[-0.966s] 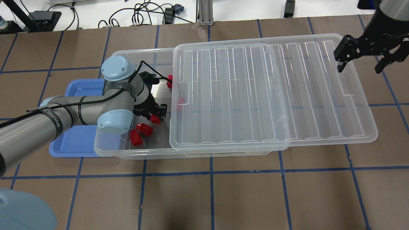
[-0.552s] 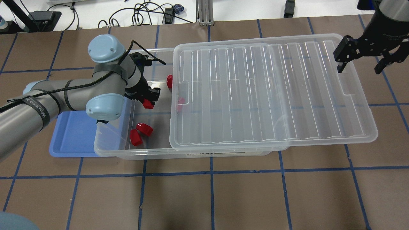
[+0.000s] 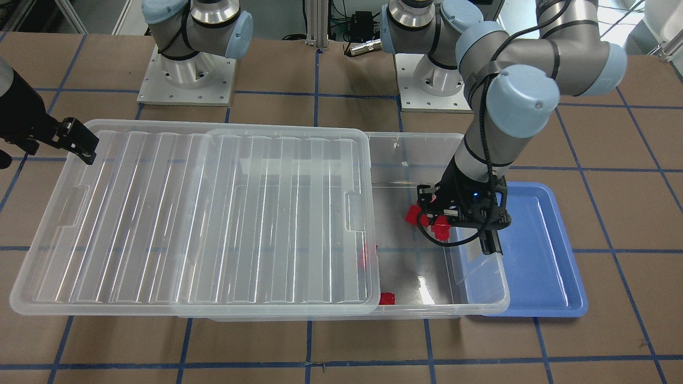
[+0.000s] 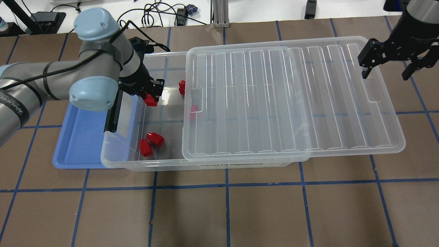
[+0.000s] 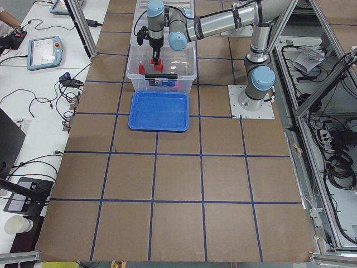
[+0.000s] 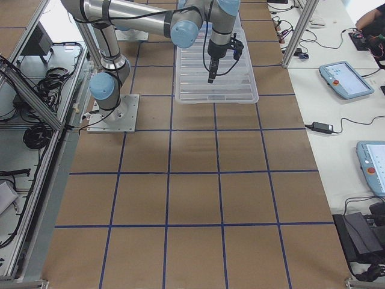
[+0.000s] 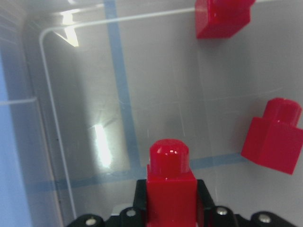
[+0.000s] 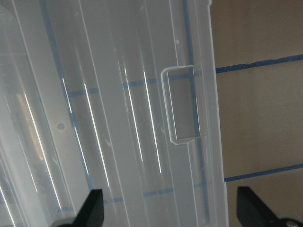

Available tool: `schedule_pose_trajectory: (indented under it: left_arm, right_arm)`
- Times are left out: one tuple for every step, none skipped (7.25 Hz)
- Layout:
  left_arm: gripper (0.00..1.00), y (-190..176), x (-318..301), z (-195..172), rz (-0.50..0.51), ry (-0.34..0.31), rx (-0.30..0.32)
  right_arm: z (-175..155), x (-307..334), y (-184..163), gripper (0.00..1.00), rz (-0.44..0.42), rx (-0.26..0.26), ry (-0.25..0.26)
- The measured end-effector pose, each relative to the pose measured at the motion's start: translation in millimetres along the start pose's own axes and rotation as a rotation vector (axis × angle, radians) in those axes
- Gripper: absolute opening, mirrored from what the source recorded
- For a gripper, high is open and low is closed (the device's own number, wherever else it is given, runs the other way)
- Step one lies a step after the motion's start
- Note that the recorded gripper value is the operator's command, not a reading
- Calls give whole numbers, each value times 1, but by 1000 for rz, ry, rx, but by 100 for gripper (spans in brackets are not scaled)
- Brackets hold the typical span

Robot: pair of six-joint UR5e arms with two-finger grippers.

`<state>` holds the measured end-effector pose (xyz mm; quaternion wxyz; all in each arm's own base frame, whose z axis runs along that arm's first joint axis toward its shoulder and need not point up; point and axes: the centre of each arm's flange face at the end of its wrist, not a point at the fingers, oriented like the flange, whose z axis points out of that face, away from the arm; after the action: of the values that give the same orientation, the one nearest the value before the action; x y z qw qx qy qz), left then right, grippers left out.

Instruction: Place red block in blue tray from box

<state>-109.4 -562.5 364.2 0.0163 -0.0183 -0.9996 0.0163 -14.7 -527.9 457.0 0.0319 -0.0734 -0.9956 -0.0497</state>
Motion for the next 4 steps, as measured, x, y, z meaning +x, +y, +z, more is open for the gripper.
schedule_pose_trajectory:
  left_arm:
    - [8,-4,-41,-15,-29,4,-12]
    - [8,-5,-88,-19,-47,15,-22]
    - [8,-1,-137,-11,-53,32,-41]
    - [8,7,-187,8,-37,52,-65]
  right_arm:
    - [1,5,-2,100,3,0,0]
    - [3,13,-4,100,13,0,-1]
    - [4,23,-5,100,27,-2,-4]
    - [6,32,-7,100,32,-5,-7]
